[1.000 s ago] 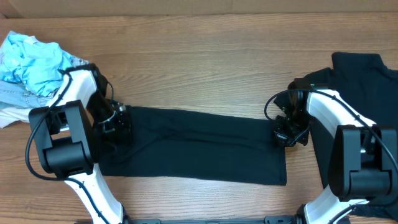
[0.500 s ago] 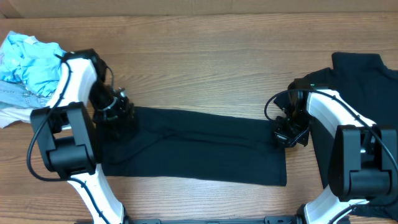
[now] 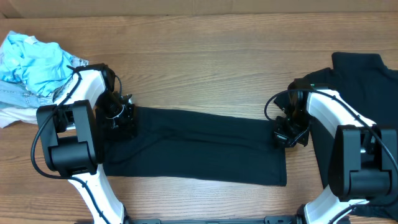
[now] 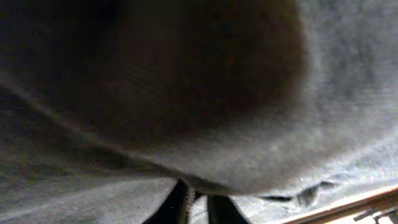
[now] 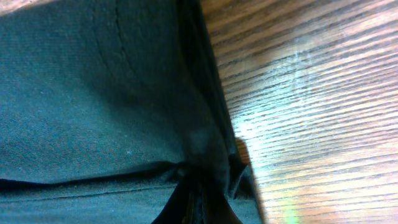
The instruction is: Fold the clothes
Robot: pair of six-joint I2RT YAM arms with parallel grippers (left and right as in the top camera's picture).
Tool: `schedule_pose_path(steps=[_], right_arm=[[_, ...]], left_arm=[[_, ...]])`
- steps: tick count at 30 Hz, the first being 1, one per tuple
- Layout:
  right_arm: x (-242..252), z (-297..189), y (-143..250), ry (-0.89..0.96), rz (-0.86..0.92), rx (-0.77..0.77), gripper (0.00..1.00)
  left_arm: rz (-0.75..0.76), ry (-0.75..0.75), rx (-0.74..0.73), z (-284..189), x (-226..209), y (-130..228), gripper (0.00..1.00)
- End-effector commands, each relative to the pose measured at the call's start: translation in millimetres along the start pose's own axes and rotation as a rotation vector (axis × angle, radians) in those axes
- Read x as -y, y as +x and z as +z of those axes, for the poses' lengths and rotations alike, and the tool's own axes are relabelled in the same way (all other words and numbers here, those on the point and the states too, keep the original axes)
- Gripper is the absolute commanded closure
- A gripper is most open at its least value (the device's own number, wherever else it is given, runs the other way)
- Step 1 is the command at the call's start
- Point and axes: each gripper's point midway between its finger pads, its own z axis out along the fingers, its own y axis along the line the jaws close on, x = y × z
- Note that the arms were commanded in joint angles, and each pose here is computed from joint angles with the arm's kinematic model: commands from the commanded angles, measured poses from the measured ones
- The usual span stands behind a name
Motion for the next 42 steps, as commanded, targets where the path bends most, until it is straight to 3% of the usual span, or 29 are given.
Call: schedule_pose_path(steps=[1, 5, 10, 15, 22, 27, 30, 38, 42], right_arm=[[3, -3, 0, 0.002, 0.008, 0.013, 0.96], [3, -3, 0, 0.002, 0.008, 0.013, 0.96], [3, -3, 0, 0.002, 0.008, 0.013, 0.96], [3, -3, 0, 0.002, 0.008, 0.013, 0.96], [3, -3, 0, 0.002, 0.008, 0.014, 0.96], [3, -3, 0, 0.002, 0.008, 0.014, 0.96], [3, -3, 0, 0.002, 0.008, 0.014, 0.96], [3, -3, 0, 0.002, 0.005, 0.014, 0.96], [3, -3, 0, 0.002, 0.005, 0.014, 0.96]], left_arm=[[0.05, 0.086, -0.023, -2, 18, 9, 0.94], [0.067, 0.066, -0.046, -2, 14, 15, 0.96], [0.11, -0.04, 0.106, -3, -3, -24, 0.96], [0.138, -0.003, 0.204, -7, 5, -47, 0.96], [0.149, 0.161, 0.064, -1, 44, -11, 0.96], [0.203, 0.136, -0.119, 7, 58, 34, 0.96], [0.167, 0.047, -0.223, 15, 50, 57, 0.96], [0.118, 0.028, -0.098, 3, 38, 26, 0.92], [0.262, 0.133, -0.008, -21, 62, 7, 0.81]])
